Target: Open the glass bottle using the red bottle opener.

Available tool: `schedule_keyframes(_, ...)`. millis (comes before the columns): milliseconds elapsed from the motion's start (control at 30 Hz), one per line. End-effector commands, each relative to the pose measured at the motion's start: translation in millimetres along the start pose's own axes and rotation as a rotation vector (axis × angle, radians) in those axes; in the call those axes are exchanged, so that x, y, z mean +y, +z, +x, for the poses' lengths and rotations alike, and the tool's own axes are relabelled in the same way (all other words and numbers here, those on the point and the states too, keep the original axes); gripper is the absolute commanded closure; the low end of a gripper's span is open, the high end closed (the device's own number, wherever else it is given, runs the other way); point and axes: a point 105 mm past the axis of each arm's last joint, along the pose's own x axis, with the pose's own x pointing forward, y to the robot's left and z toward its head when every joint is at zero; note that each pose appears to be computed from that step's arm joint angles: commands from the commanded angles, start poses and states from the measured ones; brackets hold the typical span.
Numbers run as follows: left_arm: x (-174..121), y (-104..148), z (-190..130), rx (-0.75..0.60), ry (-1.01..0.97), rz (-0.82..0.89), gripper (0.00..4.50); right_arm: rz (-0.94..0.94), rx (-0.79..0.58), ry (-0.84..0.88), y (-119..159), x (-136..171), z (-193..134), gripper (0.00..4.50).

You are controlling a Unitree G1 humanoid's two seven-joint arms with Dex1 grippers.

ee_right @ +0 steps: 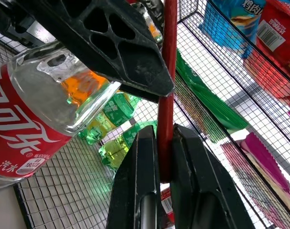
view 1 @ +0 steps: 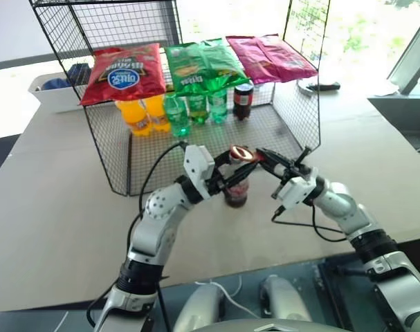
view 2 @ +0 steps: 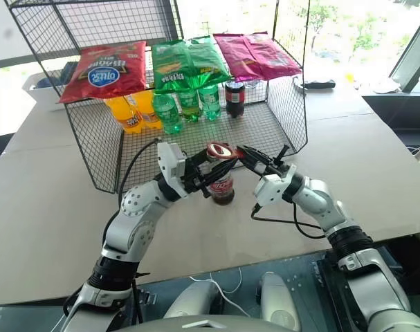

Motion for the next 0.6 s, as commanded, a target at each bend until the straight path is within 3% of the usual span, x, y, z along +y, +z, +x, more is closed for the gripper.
schedule_keyframes(33,2,-9,0,0.04,0.011,-0.004,2.94,0.081,0.065,0.207,-10,61,-5,4.5)
schedule_keyframes(300,2,-10,2,0.042,0.007,-0.004,2.94,0.045,0.008,0.226,-4,65,5,4.5)
schedule_keyframes(600,2,-11,2,0.041,0.011,-0.003,2.94,-0.234,-0.014,0.241,-20,12,3,4.5)
